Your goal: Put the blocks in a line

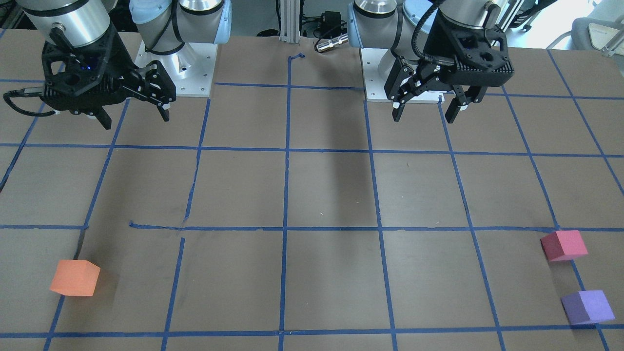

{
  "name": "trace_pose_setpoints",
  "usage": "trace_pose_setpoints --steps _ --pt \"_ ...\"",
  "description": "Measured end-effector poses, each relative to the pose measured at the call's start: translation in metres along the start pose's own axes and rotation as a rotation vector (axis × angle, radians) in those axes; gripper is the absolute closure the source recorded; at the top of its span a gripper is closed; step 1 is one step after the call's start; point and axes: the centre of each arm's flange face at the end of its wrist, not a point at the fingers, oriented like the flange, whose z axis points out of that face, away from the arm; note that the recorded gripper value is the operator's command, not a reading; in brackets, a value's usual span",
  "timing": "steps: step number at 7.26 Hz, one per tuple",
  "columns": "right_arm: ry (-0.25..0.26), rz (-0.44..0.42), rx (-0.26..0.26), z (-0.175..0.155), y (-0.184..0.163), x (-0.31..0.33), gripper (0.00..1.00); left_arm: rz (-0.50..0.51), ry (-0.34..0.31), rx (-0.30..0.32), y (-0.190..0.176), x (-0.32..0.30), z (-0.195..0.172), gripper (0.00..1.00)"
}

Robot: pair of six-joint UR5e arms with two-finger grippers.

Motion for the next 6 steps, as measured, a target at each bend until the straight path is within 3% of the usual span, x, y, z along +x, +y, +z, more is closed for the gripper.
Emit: trace_pose_setpoints --steps 6 --pt "0.004 0.012 -0.001 0.0029 -0.0036 0.0055 0.00 -0.001 -0.002 0.001 -0.0003 -0.0008 -0.0007 0.00"
